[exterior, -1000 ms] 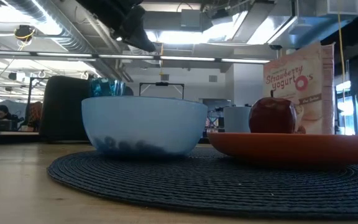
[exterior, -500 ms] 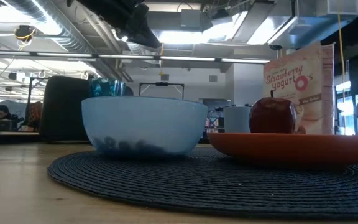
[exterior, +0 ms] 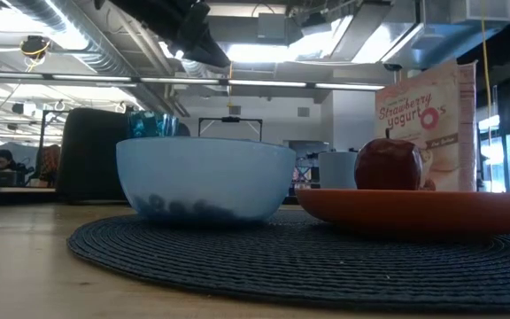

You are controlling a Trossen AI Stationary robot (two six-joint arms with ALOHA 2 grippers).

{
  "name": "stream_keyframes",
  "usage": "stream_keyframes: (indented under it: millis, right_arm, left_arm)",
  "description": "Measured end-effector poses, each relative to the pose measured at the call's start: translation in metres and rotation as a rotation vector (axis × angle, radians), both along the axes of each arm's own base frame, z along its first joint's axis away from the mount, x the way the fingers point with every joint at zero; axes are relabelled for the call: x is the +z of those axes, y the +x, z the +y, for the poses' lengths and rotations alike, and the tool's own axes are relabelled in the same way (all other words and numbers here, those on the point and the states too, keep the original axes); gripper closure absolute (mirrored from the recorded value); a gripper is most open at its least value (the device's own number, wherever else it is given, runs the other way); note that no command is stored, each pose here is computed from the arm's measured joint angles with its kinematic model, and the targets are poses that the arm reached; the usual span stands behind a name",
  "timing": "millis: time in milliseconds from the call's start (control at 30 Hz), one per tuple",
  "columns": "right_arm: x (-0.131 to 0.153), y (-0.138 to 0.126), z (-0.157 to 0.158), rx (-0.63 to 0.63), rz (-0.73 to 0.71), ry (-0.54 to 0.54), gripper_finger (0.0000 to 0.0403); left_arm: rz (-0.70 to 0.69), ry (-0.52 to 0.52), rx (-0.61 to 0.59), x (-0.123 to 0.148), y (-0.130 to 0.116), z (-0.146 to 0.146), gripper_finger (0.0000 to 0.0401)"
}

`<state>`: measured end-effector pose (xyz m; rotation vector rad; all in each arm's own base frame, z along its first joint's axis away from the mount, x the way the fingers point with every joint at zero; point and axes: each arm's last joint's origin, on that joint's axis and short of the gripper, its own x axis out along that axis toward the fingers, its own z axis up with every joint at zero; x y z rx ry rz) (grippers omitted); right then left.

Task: Arrange a breakfast setting
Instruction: Put the spoon on the placemat

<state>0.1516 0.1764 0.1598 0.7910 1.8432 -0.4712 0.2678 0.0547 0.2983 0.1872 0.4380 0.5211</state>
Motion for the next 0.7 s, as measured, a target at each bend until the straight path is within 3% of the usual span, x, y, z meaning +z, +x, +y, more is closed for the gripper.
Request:
stream_keyframes:
  millis: [200, 367, 500, 700]
  right_arm:
    - [0.055, 0.02, 0.011, 0.08, -0.156, -0.06, 0.0367]
    - [0.105, 0.04, 0.003, 0.149, -0.406, -0.267, 0.0374]
    - [0.131, 0.058, -0.023, 0.191, -0.525, -0.493, 0.0372]
    - [0.136, 0.093, -0.086, 0.218, -0.499, -0.645, 0.0371]
  left_arm:
    - [0.046, 0.011, 0.006, -0.003, -0.002, 0.003, 0.0305]
    - [0.045, 0.005, 0.027, -0.003, -0.003, 0.008, 0.0305]
    - [0.045, 0.004, 0.027, -0.003, -0.003, 0.008, 0.0305]
    - [0.045, 0.005, 0.027, -0.003, -0.003, 0.008, 0.0305]
